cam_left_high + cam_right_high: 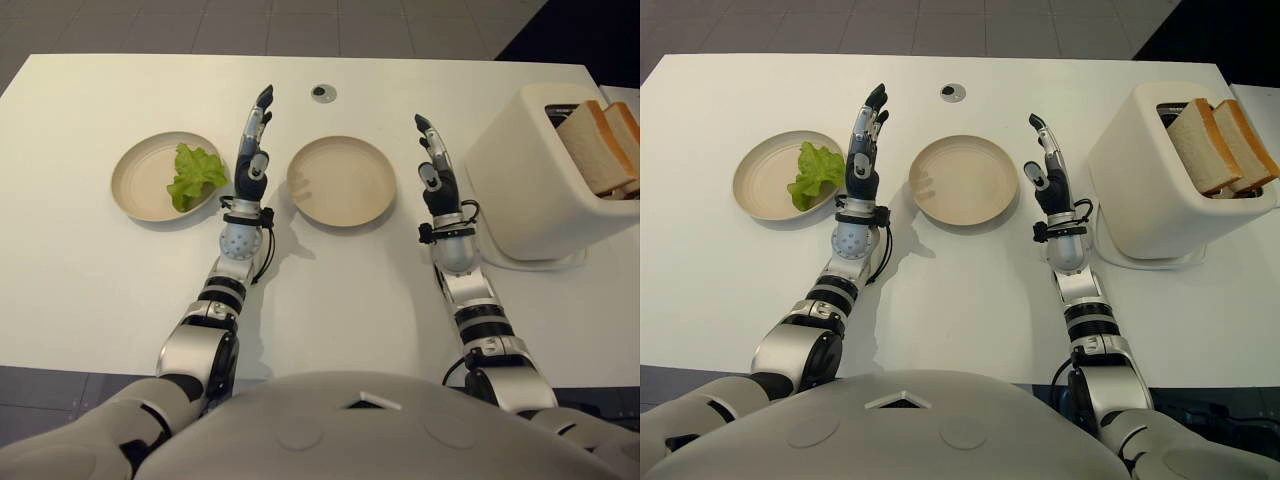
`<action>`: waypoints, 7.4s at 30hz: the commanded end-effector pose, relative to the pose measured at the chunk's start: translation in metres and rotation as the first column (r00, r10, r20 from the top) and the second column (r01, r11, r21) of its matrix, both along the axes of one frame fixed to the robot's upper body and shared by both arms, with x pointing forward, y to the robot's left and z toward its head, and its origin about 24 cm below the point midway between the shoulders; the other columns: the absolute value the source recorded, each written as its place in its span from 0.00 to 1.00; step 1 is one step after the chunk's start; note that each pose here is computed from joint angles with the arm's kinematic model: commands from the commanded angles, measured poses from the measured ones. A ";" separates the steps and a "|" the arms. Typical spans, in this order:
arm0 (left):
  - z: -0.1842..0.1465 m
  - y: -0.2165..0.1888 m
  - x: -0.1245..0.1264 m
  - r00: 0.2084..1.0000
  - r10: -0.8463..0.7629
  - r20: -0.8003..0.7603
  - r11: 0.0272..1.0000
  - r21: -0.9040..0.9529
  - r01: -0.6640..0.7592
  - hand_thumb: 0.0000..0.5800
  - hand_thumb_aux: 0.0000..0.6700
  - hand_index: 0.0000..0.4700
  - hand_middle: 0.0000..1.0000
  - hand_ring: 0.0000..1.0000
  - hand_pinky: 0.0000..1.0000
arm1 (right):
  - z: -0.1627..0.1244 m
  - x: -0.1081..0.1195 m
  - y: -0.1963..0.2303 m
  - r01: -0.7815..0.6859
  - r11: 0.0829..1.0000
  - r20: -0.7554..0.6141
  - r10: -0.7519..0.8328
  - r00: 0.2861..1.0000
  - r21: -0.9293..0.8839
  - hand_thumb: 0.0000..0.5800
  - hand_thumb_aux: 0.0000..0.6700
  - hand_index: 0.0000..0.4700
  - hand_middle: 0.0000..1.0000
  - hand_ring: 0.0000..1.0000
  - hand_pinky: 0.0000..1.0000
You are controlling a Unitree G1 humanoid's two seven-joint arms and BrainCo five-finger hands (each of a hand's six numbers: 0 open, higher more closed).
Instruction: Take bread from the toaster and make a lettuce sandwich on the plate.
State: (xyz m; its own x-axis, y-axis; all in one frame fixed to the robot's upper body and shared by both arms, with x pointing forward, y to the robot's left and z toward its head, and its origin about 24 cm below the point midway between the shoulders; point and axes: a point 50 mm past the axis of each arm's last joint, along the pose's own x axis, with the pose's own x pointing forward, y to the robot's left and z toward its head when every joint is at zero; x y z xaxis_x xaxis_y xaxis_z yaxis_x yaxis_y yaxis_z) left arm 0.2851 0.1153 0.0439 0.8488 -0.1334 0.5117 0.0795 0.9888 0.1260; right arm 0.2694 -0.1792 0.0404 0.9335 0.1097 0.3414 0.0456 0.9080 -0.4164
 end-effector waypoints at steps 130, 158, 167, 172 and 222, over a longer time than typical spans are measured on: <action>-0.023 0.158 -0.017 0.834 0.543 -0.093 0.270 0.960 -0.068 1.00 1.00 1.00 0.00 0.00 0.00 | 0.060 -0.024 0.045 -0.498 0.617 -0.191 0.495 0.848 -0.610 0.00 0.00 0.00 0.00 0.00 0.00; -0.021 0.142 -0.030 0.871 0.419 -0.255 0.499 0.867 0.014 0.00 0.00 0.00 0.00 0.00 0.00 | 0.041 -0.031 0.047 -0.537 0.601 -0.256 0.492 0.832 -0.592 0.00 0.00 0.00 0.00 0.00 0.00; -0.010 0.146 -0.030 0.879 0.443 -0.177 0.506 0.859 -0.082 1.00 1.00 1.00 0.00 0.00 0.00 | 0.038 -0.032 0.048 -0.540 0.601 -0.266 0.487 0.832 -0.590 0.00 0.00 0.00 0.00 0.00 0.00; 0.000 0.142 -0.028 0.894 0.431 -0.121 0.520 0.843 -0.137 1.00 1.00 1.00 0.00 0.00 0.00 | 0.036 -0.032 0.050 -0.542 0.605 -0.269 0.486 0.832 -0.584 0.00 0.00 0.00 0.00 0.00 0.00; -0.016 -0.006 -0.011 0.998 -0.058 -0.023 0.523 0.851 0.050 1.00 1.00 1.00 0.00 0.00 0.00 | 0.142 -0.084 -0.064 -0.045 0.860 0.062 0.089 0.994 -0.508 0.00 0.00 0.00 0.00 0.00 0.00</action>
